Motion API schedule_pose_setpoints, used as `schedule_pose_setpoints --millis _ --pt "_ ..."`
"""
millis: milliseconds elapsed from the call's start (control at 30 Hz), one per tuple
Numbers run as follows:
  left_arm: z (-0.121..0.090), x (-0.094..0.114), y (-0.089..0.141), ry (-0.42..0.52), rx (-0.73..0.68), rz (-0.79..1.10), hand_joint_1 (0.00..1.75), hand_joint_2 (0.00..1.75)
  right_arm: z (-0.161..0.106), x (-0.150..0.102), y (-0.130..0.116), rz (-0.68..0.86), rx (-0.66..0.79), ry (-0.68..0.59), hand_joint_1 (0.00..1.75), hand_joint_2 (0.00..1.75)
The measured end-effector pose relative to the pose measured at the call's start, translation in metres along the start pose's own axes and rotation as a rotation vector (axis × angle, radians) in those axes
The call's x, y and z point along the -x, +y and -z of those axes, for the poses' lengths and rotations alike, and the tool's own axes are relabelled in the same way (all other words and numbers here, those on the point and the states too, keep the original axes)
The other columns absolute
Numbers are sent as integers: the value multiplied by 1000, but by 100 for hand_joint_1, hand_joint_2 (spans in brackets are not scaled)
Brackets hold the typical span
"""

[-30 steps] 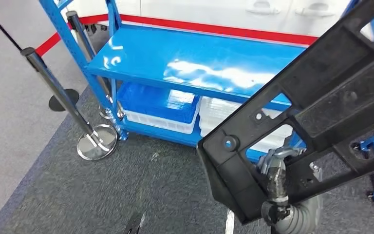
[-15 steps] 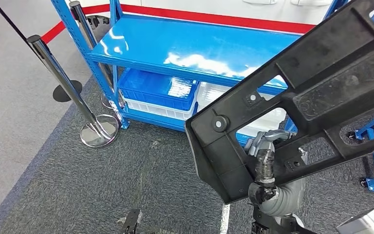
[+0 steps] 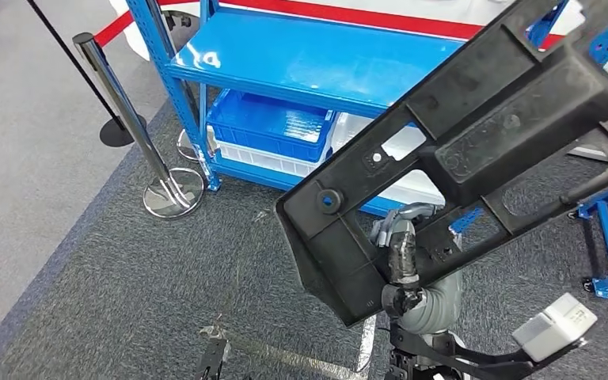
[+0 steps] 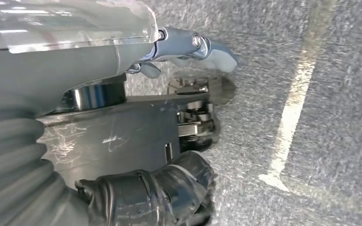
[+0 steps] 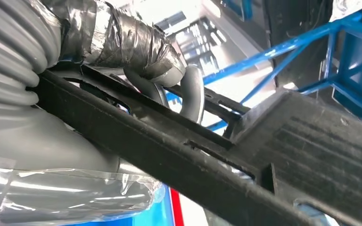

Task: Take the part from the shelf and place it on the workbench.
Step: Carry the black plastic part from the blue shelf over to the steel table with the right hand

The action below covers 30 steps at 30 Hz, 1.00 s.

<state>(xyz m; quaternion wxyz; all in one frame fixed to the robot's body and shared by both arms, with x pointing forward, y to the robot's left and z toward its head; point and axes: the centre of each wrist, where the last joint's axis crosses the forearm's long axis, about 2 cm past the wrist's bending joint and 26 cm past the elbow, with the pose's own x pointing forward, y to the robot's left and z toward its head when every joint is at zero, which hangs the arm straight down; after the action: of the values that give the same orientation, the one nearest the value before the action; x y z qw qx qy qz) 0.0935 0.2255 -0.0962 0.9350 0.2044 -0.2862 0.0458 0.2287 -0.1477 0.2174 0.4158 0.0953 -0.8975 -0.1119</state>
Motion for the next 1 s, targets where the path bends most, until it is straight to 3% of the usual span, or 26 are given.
schedule_pose_setpoints --millis 467,1000 --pt "-4 8 0 24 -4 -1 0 175 2 11 7 7 -49 18 175 175" --pt "-8 16 -1 93 15 -24 0 175 -4 28 22 129 -146 86 175 175"
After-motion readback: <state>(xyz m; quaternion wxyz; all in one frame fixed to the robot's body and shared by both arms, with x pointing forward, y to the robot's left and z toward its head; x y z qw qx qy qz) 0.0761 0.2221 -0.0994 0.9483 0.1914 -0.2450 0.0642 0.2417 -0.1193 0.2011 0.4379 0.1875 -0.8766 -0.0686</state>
